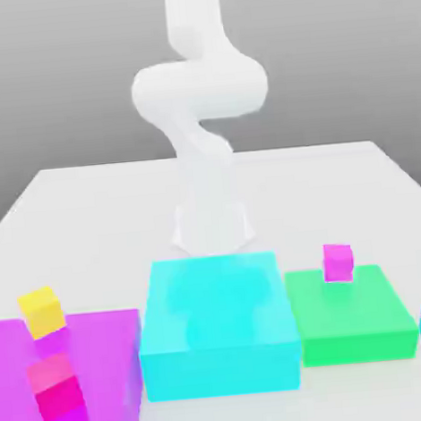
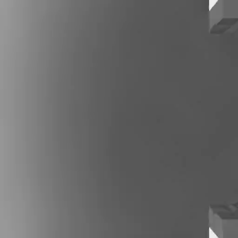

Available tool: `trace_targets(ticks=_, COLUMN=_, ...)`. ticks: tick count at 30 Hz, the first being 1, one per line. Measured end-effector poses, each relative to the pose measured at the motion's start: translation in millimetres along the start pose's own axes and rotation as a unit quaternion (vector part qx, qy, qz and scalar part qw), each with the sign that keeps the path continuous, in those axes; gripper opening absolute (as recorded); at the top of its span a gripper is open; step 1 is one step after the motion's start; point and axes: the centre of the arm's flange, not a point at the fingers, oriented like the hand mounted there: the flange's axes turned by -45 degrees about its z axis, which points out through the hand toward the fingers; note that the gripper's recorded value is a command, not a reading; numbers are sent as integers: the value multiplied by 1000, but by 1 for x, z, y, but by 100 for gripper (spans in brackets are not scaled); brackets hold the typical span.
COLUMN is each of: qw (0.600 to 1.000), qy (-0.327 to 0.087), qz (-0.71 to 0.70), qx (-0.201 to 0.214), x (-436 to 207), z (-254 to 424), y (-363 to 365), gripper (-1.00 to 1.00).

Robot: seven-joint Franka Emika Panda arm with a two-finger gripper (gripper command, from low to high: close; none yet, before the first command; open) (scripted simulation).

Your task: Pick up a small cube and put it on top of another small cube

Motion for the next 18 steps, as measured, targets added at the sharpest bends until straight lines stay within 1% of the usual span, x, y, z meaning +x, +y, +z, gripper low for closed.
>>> trace_targets(ticks=4, qw=992, qy=-52, qz=-101, qx=46, x=-5, z=78, y=-46, gripper=0)
trace_targets(ticks=9, qw=963, qy=-108, qz=-226, qx=100, x=-32, z=164, y=-114, gripper=0)
trace_targets(ticks=14, qw=912, qy=-156, qz=-349, qx=150, x=-83, z=237, y=-186, gripper=0)
trace_targets(ticks=18, qw=852, qy=-189, qz=-449, qx=190, x=-142, z=282, y=-248, gripper=0)
